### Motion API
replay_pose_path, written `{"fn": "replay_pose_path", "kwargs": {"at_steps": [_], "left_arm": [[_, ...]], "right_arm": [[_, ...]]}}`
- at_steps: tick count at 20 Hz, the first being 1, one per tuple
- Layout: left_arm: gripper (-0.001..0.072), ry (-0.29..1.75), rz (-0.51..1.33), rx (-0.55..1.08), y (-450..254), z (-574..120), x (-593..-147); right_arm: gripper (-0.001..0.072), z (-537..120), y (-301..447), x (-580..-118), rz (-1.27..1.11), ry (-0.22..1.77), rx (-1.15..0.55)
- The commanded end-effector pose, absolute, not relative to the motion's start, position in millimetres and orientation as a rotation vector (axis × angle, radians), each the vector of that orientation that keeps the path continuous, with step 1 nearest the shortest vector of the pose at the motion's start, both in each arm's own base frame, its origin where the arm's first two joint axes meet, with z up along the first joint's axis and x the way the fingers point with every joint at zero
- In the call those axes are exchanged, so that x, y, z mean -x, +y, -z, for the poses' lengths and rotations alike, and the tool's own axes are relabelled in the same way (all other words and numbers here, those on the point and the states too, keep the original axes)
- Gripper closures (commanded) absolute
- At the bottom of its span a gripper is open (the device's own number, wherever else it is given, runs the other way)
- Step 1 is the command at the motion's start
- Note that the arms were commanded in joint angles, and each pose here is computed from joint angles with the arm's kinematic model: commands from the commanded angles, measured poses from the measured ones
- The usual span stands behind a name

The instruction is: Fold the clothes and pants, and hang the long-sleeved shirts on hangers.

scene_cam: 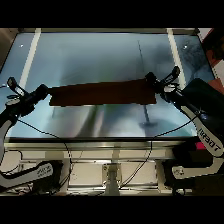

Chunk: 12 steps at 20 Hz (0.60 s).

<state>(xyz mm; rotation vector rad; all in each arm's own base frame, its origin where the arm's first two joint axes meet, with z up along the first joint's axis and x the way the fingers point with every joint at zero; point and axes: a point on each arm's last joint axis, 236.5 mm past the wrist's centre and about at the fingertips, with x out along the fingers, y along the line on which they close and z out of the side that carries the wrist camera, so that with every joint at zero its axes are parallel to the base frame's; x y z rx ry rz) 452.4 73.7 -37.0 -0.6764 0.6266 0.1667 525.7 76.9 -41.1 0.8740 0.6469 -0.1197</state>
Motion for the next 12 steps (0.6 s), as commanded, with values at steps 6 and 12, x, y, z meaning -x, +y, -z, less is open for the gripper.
{"fn": "replay_pose_path", "kwargs": {"at_steps": [6, 12], "left_arm": [[0.0687, 0.566, -0.257, 0.484, 81, 30, -473], [0.0096, 0.596, -0.258, 0.488, 79, 44, -472]], "right_arm": [[0.07, 40, 75, -527, 0.124, 0.64, -0.871], [0.0214, 41, 75, -526, 0.106, 0.644, -0.814]]}}
